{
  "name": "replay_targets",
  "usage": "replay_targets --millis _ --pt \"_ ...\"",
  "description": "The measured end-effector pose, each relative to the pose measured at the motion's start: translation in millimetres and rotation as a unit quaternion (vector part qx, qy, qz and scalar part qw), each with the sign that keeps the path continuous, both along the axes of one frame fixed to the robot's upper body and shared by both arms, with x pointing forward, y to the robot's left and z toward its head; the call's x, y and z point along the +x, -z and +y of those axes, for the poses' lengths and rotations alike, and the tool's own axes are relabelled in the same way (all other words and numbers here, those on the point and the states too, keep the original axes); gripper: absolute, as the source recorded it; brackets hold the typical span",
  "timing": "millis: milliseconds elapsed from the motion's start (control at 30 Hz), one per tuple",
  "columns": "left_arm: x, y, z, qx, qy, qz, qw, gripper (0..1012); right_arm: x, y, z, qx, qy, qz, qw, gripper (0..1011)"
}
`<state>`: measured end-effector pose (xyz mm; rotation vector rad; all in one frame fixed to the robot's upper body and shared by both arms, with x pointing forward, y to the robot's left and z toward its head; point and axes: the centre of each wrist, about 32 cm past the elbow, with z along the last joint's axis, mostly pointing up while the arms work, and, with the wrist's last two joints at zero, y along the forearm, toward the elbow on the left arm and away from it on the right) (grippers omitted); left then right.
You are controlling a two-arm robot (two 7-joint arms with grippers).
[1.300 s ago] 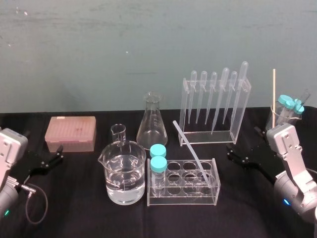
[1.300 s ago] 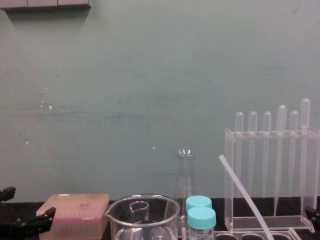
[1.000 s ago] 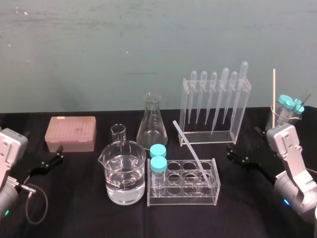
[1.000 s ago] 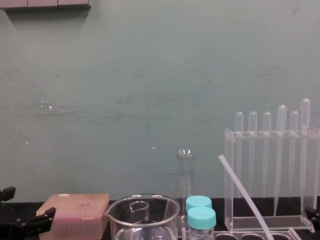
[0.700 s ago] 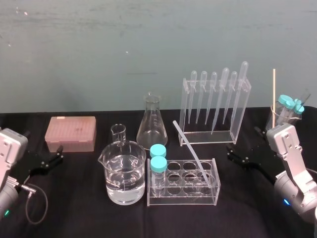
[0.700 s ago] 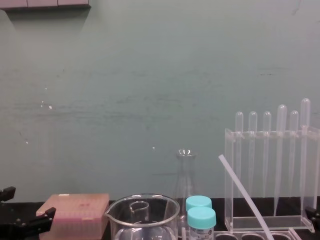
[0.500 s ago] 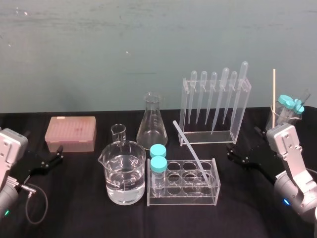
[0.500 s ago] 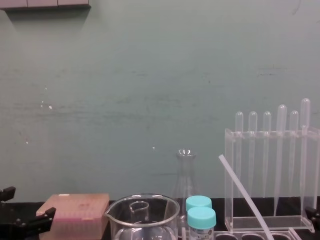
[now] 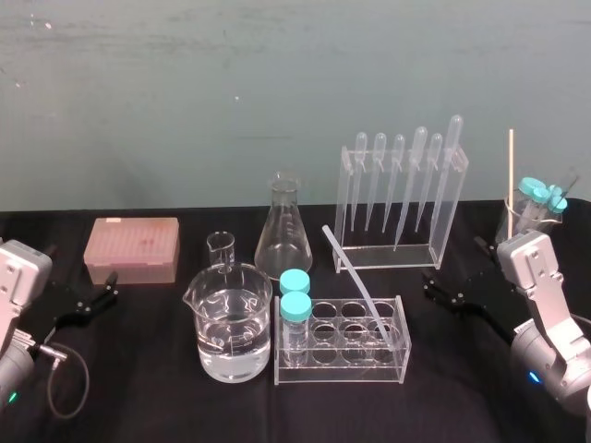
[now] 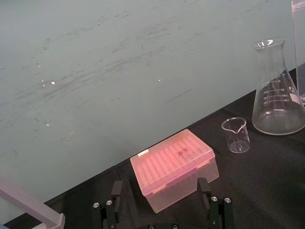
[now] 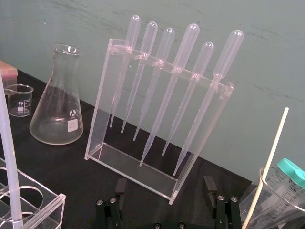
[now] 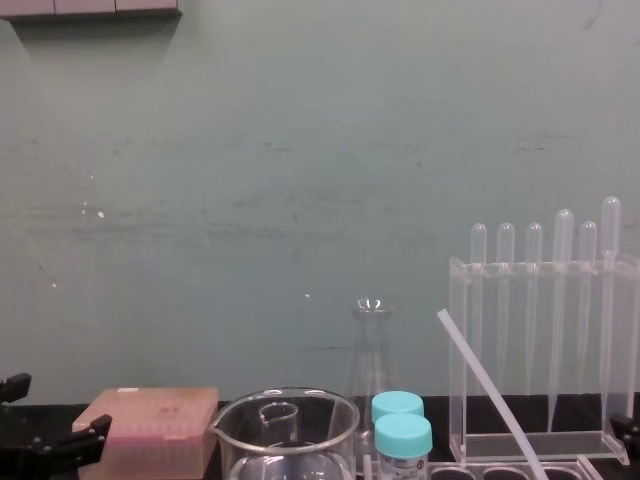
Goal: Pick up the stirring rod with one hand, then place it down.
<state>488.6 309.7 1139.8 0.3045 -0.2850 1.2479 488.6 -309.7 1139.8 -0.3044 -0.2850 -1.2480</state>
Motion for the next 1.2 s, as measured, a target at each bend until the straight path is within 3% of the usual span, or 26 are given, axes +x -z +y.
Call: replay_targets --millis 1200 --pt "0.0 0.0 0.0 0.0 0.0 0.0 1.0 1000 0.0 0.0 0.0 0.0 0.0 0.0 1.0 1003"
